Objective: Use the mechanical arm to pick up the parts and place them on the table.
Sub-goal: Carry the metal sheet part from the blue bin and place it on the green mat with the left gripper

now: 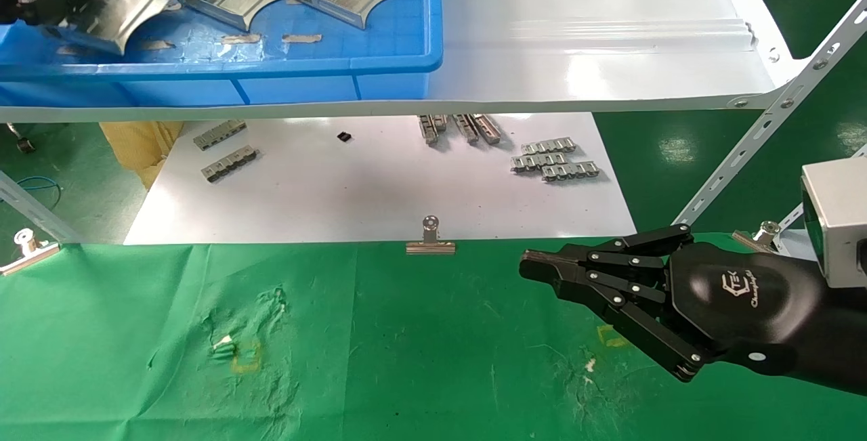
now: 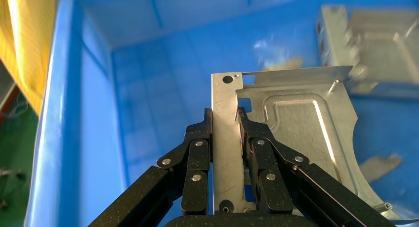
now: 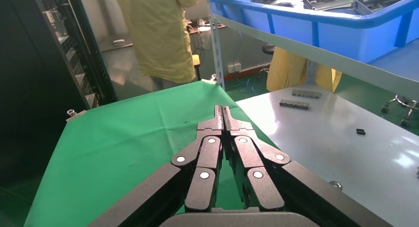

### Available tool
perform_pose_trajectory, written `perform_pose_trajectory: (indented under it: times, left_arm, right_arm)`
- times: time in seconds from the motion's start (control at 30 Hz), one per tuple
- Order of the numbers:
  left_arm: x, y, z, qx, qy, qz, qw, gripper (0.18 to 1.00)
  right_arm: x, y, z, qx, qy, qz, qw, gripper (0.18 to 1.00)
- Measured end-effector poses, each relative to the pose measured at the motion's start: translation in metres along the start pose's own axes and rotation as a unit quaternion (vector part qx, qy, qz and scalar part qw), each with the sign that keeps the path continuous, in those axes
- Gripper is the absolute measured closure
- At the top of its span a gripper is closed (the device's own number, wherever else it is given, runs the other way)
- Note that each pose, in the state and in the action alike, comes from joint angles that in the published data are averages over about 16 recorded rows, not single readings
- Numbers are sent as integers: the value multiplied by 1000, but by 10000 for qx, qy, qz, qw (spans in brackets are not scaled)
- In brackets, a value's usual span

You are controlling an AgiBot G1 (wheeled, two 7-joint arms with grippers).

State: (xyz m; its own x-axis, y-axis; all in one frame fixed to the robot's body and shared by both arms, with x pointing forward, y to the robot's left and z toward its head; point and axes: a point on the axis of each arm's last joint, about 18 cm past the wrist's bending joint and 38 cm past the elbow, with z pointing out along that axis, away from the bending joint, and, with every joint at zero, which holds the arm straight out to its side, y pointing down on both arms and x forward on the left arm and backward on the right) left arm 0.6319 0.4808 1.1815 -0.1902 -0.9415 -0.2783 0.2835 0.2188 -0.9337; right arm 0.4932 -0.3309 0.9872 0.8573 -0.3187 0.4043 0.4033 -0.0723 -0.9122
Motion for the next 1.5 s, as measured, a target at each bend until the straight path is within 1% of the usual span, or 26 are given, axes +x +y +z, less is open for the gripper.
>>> perform_pose_trajectory:
  times: [0.17, 0.33, 0.47, 0.57, 0.7, 0.87, 1.03, 1.13, 1.27, 1.4, 1.5]
  left_arm:
    - [6, -12, -4, 334, 190, 33, 9993, 912]
    - [19, -24, -10, 710, 563, 155, 9958, 912]
    - [36, -32, -18, 1012, 1007, 385, 9890, 912]
    - [52, -36, -25, 1239, 1414, 575, 9805, 913]
    - [75, -37, -37, 1513, 2018, 864, 9638, 913]
    - [104, -33, -52, 1775, 2755, 1240, 9366, 913]
    - [130, -23, -65, 1881, 3351, 1579, 9096, 913]
    - [143, -15, -73, 1868, 3631, 1827, 8944, 913]
    - [158, 1, -82, 1756, 3925, 2164, 8765, 913]
    - [170, 21, -90, 1548, 4169, 2478, 8607, 913]
    - [175, 38, -95, 1348, 4306, 2691, 8509, 913]
  right_arm:
    - [0, 0, 0, 0, 0, 0, 10000, 988]
    - [0, 0, 0, 0, 0, 0, 10000, 988]
    - [0, 0, 0, 0, 0, 0, 10000, 988]
    - [0, 0, 0, 0, 0, 0, 10000, 988]
    - [0, 0, 0, 0, 0, 0, 10000, 988]
    - [0, 0, 0, 0, 0, 0, 10000, 988]
    - [0, 0, 0, 0, 0, 0, 10000, 988]
    - [0, 0, 0, 0, 0, 0, 10000, 988]
    - [0, 0, 0, 0, 0, 0, 10000, 988]
    - [0, 0, 0, 0, 0, 0, 10000, 988]
    - [0, 0, 0, 0, 0, 0, 10000, 988]
